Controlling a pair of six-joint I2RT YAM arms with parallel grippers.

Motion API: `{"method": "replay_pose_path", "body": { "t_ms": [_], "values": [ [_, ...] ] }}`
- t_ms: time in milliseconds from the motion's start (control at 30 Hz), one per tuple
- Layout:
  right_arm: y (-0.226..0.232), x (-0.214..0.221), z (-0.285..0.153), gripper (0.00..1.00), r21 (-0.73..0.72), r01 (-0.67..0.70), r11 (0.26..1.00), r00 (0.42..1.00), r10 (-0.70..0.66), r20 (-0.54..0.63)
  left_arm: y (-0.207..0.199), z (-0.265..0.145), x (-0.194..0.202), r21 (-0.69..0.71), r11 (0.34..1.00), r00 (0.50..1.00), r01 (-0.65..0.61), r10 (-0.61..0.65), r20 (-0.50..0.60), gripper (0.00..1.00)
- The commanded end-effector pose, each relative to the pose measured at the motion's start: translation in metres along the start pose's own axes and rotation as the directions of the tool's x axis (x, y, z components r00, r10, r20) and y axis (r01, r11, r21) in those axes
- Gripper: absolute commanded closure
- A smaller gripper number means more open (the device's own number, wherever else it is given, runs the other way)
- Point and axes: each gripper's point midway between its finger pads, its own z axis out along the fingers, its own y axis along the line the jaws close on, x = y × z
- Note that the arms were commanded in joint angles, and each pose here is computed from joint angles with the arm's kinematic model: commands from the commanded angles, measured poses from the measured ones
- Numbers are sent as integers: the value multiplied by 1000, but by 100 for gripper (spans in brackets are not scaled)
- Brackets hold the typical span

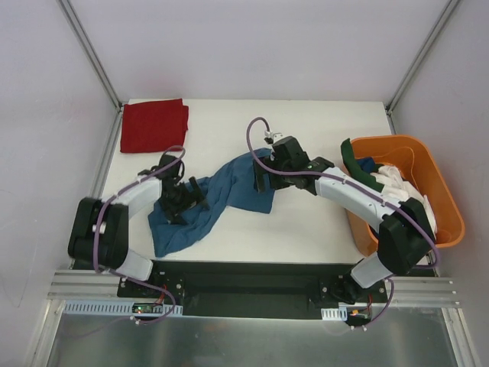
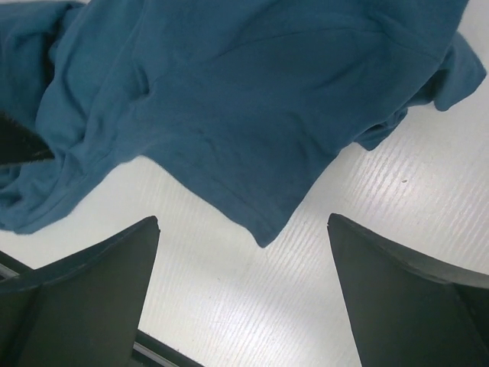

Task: Fold and stack the t-shirts
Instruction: Flatten out the tshirt

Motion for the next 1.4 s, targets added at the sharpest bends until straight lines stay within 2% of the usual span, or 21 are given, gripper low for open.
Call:
{"method": "replay_pose_path", "body": {
  "t_ms": [0, 33, 67, 133, 167, 233, 333, 400, 433, 500, 600, 700, 867, 1000, 1033, 1100, 1133, 1233, 1367],
  "values": [
    [-11, -1, -16, 4, 45, 9, 999, 999, -10, 41, -64, 21, -50, 70, 989, 990, -131, 128, 52, 1],
    [-15, -1, -22, 4, 65, 9, 998, 998, -12, 54, -69, 40, -49, 63, 988, 990, -139, 140, -6, 1],
    [-19, -1, -25, 4, 77, 8, 997, 998, -13, 60, -99, 36, -66, 114, 978, 984, -176, 175, 23, 1],
    [-27, 5, -33, 4, 116, 7, 993, 998, -14, 59, -120, 56, -69, 126, 969, 977, -210, 213, -12, 0],
    [-30, 7, -36, 4, 129, 5, 992, 998, -13, 60, -152, 49, -78, 201, 950, 970, -239, 244, 4, 1],
    [-40, 14, -41, 4, 172, -1, 985, 998, -9, 59, -169, 49, -82, 239, 941, 969, -240, 248, -3, 1],
    [-50, 19, -49, 4, 213, -13, 977, 997, -4, 77, -182, 25, -95, 246, 930, 962, -272, 258, 87, 1],
    [-54, 20, -51, 4, 223, -16, 975, 997, -2, 81, -169, 17, -97, 194, 940, 957, -280, 257, 137, 1],
    [-55, 19, -52, 4, 228, -19, 973, 997, 0, 83, -171, -5, -97, 200, 934, 946, -298, 260, 193, 1],
    [-57, 22, -48, 4, 238, -17, 971, 998, 2, 67, -145, -13, -97, 119, 951, 936, -285, 250, 246, 1],
    [-59, 21, -39, 4, 248, -33, 968, 999, 22, 48, -120, -50, -90, 79, 960, 913, -267, 226, 339, 1],
    [-64, 13, -37, 4, 268, -81, 960, 996, 67, 60, -87, -54, -83, 38, 976, 919, -216, 190, 347, 1],
    [-75, 7, -36, 4, 257, -170, 951, 985, 157, 73, -55, -32, -64, -7, 987, 953, -161, 158, 259, 1],
    [-80, 14, -39, 4, 264, -186, 946, 982, 175, 63, -50, -6, -56, -29, 991, 978, -132, 135, 160, 21],
    [-81, 17, -39, 4, 271, -188, 944, 982, 178, 60, -53, -4, -58, -25, 991, 980, -128, 131, 149, 34],
    [-83, 20, -42, 3, 281, -193, 940, 981, 183, 60, -53, 8, -55, -30, 992, 988, -120, 123, 99, 46],
    [-85, 22, -43, 4, 286, -196, 938, 981, 187, 59, -55, 10, -57, -29, 992, 988, -120, 122, 95, 54],
    [-89, 26, -47, 4, 302, -197, 933, 980, 186, 66, -57, 17, -56, -27, 994, 991, -109, 111, 69, 72],
    [-94, 27, -52, 4, 327, -191, 926, 982, 178, 68, -51, 17, -56, -48, 993, 991, -104, 107, 82, 76]
  ]
}}
